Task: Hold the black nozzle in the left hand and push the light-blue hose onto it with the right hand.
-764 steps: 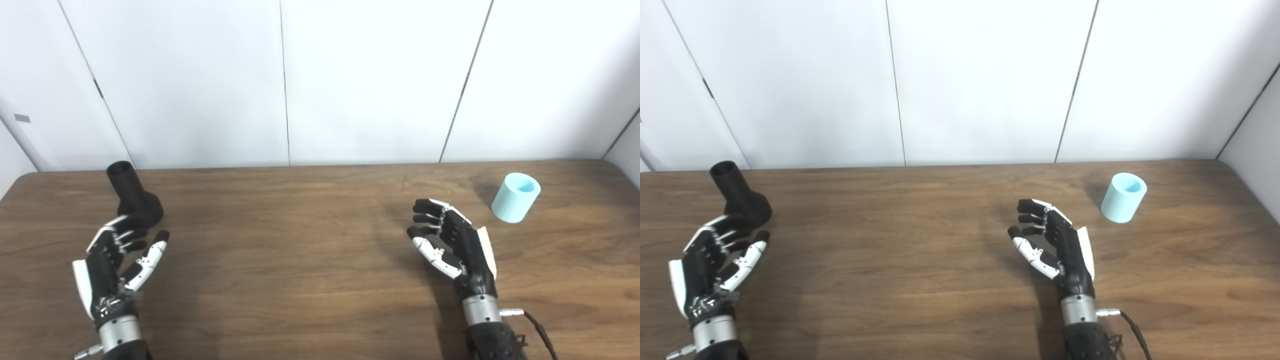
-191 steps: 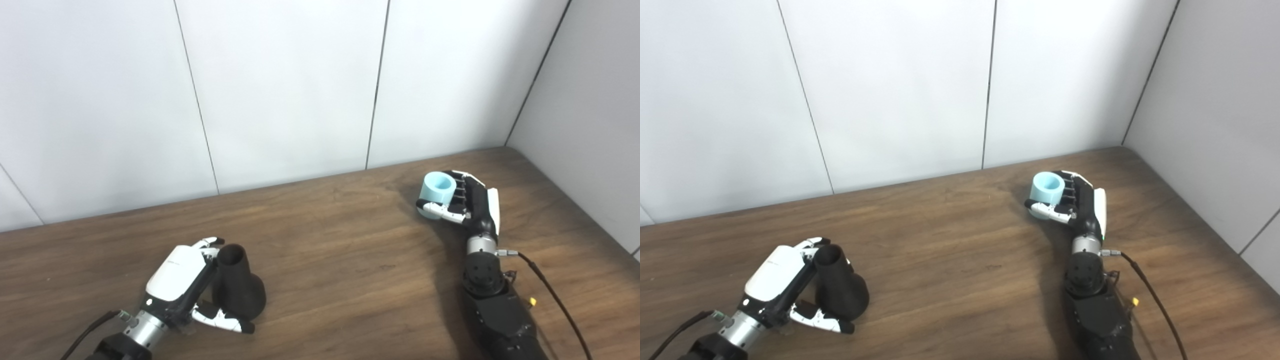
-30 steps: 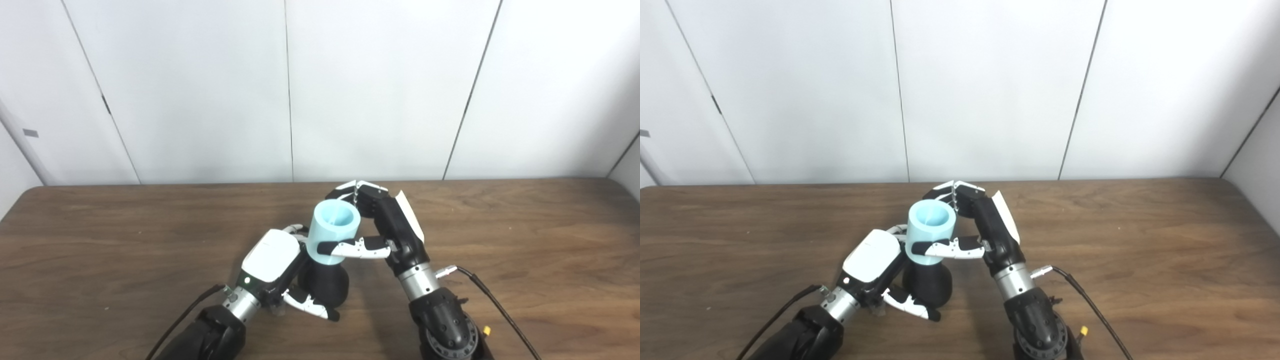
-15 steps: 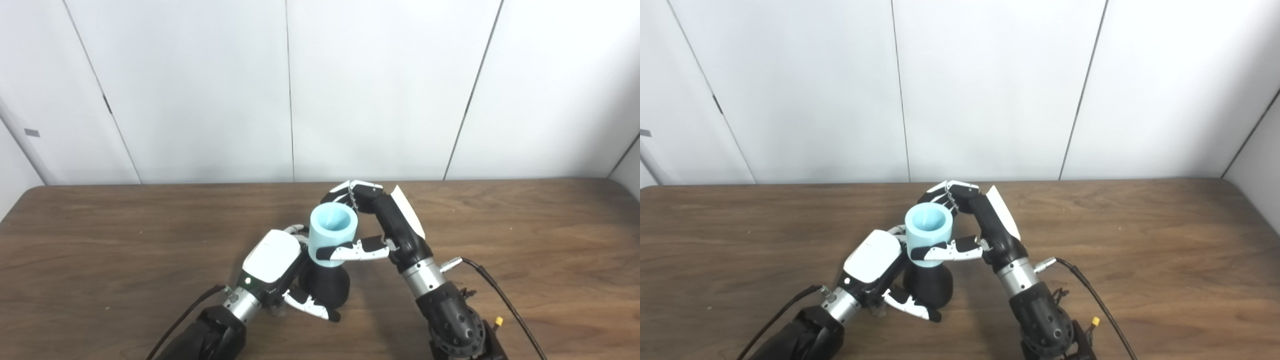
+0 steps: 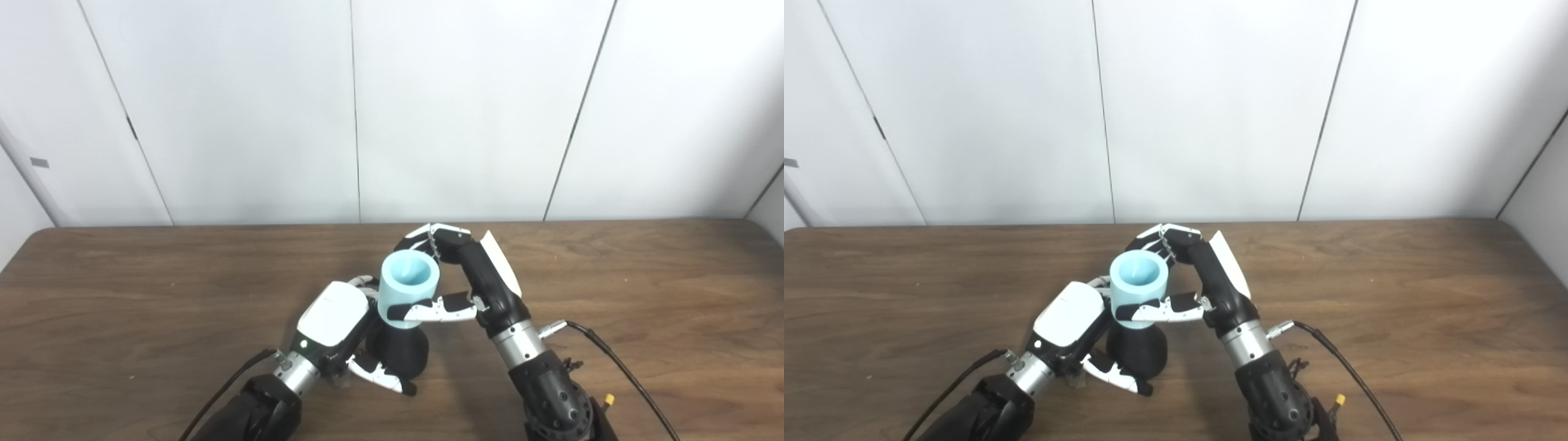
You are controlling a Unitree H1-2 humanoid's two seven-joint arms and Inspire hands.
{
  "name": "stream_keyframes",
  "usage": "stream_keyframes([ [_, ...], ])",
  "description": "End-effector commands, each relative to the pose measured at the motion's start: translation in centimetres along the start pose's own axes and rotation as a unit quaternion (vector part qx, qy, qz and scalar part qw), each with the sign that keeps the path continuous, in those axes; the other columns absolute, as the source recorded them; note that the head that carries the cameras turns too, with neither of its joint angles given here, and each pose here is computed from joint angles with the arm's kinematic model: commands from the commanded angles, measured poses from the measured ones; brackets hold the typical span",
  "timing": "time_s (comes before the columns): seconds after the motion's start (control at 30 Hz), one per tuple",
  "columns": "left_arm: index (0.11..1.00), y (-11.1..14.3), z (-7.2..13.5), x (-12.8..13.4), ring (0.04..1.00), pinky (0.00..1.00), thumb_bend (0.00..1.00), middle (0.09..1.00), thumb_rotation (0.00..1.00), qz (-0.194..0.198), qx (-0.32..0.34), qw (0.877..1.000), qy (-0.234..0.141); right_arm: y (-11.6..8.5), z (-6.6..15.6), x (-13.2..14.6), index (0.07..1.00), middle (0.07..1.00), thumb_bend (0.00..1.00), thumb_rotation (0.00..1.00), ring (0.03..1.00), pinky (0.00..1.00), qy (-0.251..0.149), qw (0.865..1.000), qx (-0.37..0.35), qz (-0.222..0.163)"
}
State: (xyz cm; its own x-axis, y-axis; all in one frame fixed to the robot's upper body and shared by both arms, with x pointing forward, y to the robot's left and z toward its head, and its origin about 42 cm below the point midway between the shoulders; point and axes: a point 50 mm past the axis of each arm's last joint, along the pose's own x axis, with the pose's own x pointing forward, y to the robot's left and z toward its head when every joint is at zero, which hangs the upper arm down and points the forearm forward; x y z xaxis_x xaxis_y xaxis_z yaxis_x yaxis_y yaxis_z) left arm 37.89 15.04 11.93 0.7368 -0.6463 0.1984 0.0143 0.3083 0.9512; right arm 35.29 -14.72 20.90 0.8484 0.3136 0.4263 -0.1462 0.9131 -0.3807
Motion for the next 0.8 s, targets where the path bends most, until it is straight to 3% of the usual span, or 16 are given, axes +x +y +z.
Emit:
stream_keyframes([
  [0.0, 0.490, -3.5, 0.4, -2.7, 0.531, 0.82, 0.52, 0.478, 0.00, -0.063, -0.010, 0.998, 0.009, 0.2, -0.6, -0.2, 0.530, 0.451, 0.52, 0.00, 0.400, 0.28, 0.033, 0.999, -0.012, 0.017],
  [0.13, 0.495, -3.6, 0.4, -2.7, 0.529, 0.83, 0.52, 0.472, 0.00, -0.062, -0.010, 0.998, 0.009, 0.1, -0.3, -0.3, 0.520, 0.467, 0.52, 0.00, 0.439, 0.36, 0.039, 0.999, -0.004, 0.029],
  [0.17, 0.495, -3.6, 0.4, -2.7, 0.530, 0.83, 0.52, 0.472, 0.00, -0.062, -0.011, 0.998, 0.009, 0.1, -0.2, -0.3, 0.503, 0.515, 0.52, 0.09, 0.486, 0.42, 0.037, 0.999, -0.005, 0.035],
  [0.2, 0.493, -3.6, 0.4, -2.7, 0.530, 0.83, 0.52, 0.473, 0.00, -0.062, -0.011, 0.998, 0.009, 0.1, -0.1, -0.2, 0.564, 0.563, 0.75, 0.14, 0.530, 0.46, 0.035, 0.998, -0.008, 0.041],
  [0.23, 0.491, -3.6, 0.4, -2.7, 0.532, 0.83, 0.52, 0.476, 0.00, -0.062, -0.011, 0.998, 0.009, 0.0, 0.0, -0.2, 0.618, 0.613, 0.87, 0.18, 0.580, 0.50, 0.034, 0.998, -0.012, 0.048],
  [0.3, 0.489, -3.6, 0.4, -2.8, 0.530, 0.83, 0.52, 0.477, 0.00, -0.062, -0.013, 0.998, 0.009, 0.0, 0.1, -0.2, 0.735, 0.732, 0.97, 0.25, 0.705, 0.61, 0.034, 0.997, -0.016, 0.061],
  [0.4, 0.493, -3.6, 0.4, -2.8, 0.528, 0.83, 0.52, 0.474, 0.00, -0.064, -0.011, 0.998, 0.009, -0.1, 0.3, -0.2, 0.838, 0.847, 1.00, 0.32, 0.799, 0.68, 0.042, 0.996, -0.015, 0.072],
  [0.67, 0.489, -3.6, 0.4, -2.7, 0.527, 0.83, 0.52, 0.478, 0.00, -0.066, -0.011, 0.998, 0.009, -0.1, 0.4, -0.2, 0.936, 0.944, 1.00, 0.41, 0.924, 0.81, 0.060, 0.994, -0.029, 0.084],
  [0.77, 0.490, -3.7, 0.4, -2.7, 0.525, 0.82, 0.52, 0.476, 0.00, -0.064, -0.011, 0.998, 0.007, -0.1, 0.6, -0.2, 0.984, 0.994, 1.00, 0.46, 0.990, 0.92, 0.070, 0.993, -0.032, 0.092],
])
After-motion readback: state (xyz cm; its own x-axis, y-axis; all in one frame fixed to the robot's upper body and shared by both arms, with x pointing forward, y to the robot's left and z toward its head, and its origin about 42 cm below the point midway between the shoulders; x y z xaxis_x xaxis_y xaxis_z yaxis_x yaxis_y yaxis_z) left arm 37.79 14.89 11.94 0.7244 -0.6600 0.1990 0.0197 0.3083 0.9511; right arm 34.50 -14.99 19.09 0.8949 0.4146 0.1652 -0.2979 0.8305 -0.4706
